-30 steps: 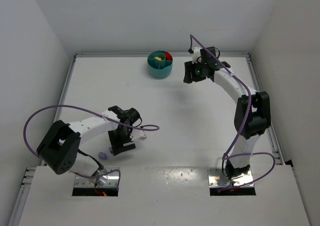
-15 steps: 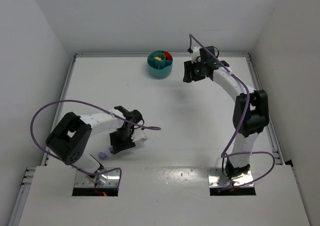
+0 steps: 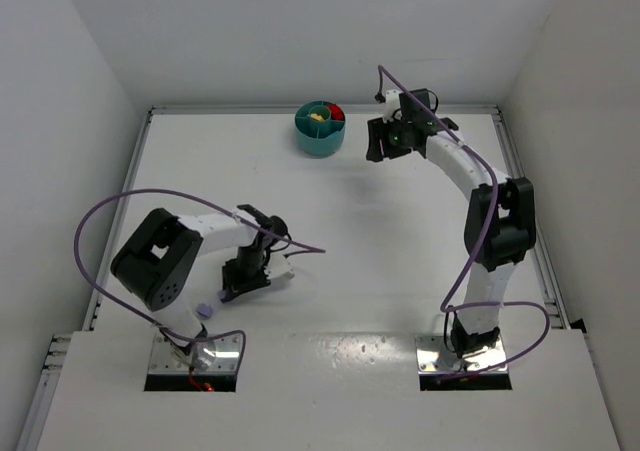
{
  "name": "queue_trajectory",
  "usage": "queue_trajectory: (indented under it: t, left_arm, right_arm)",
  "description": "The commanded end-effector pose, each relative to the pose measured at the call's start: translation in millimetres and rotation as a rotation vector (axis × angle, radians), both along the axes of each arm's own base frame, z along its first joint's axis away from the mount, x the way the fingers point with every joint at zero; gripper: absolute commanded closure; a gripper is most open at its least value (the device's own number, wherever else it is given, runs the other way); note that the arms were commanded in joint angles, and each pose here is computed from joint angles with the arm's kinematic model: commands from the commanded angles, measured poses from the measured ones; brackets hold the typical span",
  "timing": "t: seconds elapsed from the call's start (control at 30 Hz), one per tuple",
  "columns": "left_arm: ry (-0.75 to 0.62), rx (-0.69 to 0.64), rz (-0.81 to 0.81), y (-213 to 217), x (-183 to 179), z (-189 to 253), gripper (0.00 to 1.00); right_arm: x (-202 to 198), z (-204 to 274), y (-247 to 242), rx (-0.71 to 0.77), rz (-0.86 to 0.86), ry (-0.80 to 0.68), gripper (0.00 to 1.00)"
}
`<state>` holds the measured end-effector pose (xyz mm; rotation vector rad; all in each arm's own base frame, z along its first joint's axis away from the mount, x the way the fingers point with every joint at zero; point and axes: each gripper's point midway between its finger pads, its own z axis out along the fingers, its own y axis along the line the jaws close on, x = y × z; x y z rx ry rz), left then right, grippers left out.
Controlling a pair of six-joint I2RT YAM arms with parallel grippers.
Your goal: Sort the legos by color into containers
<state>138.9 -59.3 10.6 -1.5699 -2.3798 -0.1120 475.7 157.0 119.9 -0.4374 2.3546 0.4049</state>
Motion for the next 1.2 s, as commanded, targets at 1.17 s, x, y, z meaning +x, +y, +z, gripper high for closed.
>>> queue_trajectory:
  t: [1.17]
  left_arm:
    - [-0.930, -1.000, 0.690, -176, 449, 200, 0.82]
  right_arm:
    - [47, 48, -48, 0.077, -0.236, -0.088, 0.14]
